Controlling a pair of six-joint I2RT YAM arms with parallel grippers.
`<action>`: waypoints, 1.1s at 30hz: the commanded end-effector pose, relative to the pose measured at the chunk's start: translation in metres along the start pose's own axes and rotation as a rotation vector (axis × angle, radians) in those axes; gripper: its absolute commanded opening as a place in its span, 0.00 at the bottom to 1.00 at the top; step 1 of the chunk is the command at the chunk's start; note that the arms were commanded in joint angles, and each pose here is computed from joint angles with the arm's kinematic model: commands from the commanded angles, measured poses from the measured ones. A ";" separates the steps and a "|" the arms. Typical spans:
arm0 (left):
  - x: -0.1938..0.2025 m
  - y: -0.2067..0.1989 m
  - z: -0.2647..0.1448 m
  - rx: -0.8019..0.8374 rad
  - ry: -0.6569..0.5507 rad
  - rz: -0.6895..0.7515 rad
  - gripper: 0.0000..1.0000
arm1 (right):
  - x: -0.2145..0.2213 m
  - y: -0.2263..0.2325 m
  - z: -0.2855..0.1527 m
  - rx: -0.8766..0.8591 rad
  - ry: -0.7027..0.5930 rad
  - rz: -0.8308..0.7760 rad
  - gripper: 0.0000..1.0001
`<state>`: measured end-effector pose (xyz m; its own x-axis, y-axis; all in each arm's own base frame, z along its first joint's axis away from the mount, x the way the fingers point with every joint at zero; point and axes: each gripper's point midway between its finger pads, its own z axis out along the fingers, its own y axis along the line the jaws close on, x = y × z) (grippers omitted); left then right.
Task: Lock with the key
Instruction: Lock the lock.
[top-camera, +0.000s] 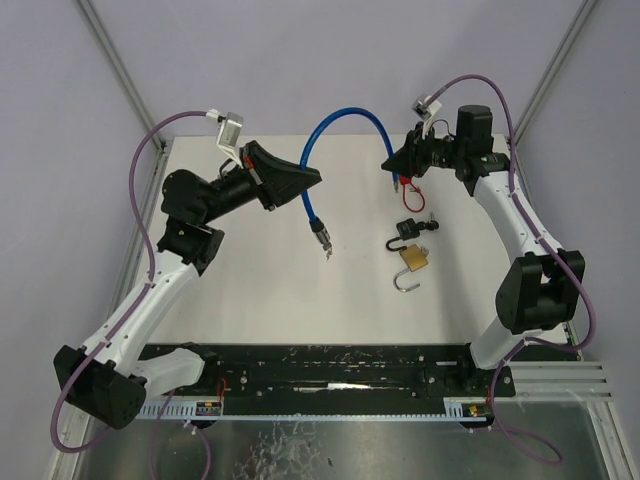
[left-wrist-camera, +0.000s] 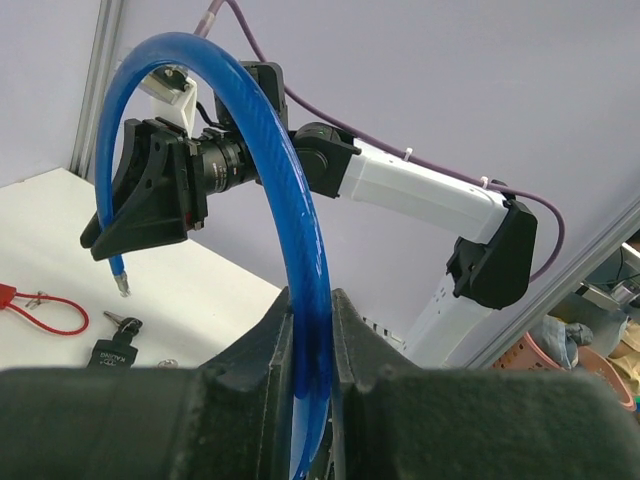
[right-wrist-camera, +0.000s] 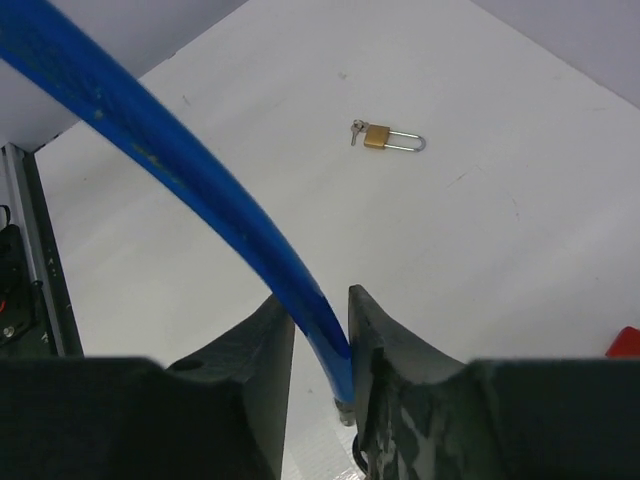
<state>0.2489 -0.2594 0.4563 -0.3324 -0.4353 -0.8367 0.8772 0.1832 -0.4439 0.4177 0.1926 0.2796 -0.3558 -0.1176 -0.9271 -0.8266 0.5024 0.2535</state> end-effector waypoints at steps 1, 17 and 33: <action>-0.022 -0.019 0.002 0.071 -0.073 0.090 0.00 | -0.016 0.015 -0.002 -0.069 -0.043 -0.044 0.23; -0.007 0.034 0.009 0.008 -0.201 -0.082 0.00 | -0.095 0.093 -0.033 -0.324 -0.323 0.164 0.00; -0.024 0.077 0.010 -0.080 -0.422 -0.290 0.01 | -0.133 0.170 -0.039 -0.360 -0.568 0.072 0.00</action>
<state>0.3248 -0.2563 0.4277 -0.4116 -0.7159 -0.5641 0.7312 0.1100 -0.6732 0.3385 0.2506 0.4093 -0.3688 0.3551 -0.8590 -0.8633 0.2116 0.4582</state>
